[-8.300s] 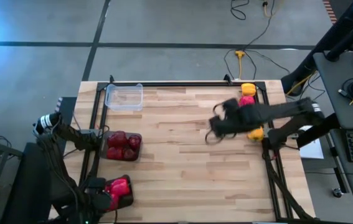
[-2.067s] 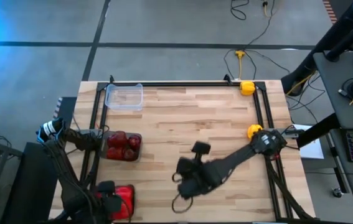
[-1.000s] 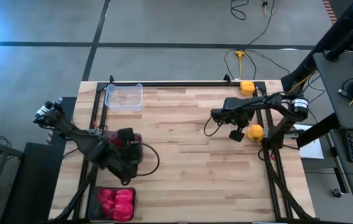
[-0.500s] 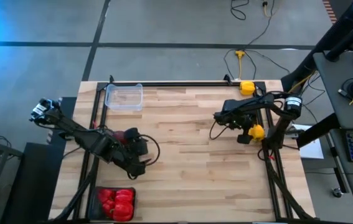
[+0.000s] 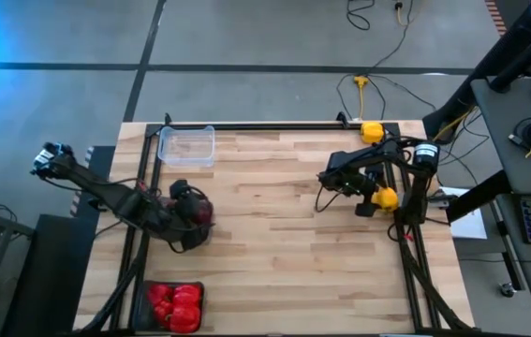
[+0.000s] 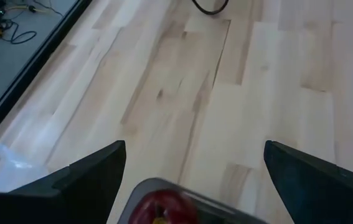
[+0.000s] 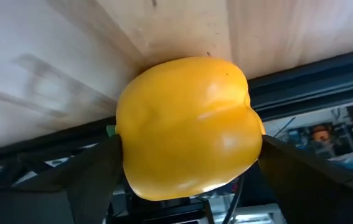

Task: Sort produce into baskets
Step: Put the yellow bell pepper into the white bin

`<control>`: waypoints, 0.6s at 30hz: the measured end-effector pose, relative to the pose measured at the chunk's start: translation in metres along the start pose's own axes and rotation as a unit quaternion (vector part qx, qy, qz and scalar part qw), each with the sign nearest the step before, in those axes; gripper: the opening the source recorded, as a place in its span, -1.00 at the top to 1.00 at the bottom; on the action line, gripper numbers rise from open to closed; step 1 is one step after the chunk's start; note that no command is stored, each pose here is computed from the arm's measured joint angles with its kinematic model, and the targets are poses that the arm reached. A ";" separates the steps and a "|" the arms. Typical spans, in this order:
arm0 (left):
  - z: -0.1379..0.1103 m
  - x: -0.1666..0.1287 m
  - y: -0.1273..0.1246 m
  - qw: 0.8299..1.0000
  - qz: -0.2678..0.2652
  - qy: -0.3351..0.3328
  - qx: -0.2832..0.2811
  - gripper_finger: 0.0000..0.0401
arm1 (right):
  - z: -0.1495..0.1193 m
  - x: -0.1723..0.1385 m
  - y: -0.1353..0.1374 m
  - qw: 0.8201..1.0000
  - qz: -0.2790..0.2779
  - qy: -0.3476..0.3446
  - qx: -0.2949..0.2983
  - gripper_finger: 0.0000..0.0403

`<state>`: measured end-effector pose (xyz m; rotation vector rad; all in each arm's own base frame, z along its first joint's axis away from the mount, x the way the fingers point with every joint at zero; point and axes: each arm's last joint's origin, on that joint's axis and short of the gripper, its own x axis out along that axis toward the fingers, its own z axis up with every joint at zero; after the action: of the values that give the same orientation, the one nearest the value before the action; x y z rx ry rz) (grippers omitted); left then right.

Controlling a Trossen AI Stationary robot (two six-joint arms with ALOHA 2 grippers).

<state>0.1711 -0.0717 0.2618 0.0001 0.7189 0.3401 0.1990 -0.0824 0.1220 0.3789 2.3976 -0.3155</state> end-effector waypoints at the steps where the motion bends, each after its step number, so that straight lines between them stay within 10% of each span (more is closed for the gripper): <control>1: -0.003 -0.001 0.003 1.000 -0.001 -0.002 -0.002 -0.80 | 0.000 -0.001 0.000 1.000 0.001 -0.001 0.011 -0.71; 18: -0.004 -0.035 0.042 0.998 0.051 0.034 -0.002 -0.80 | 0.007 -0.125 -0.008 0.960 0.057 -0.251 0.109 -0.43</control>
<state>0.1309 -0.0433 0.2860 0.0204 0.7874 0.4408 0.2910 -0.1155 0.2002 0.4712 1.8422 -0.5539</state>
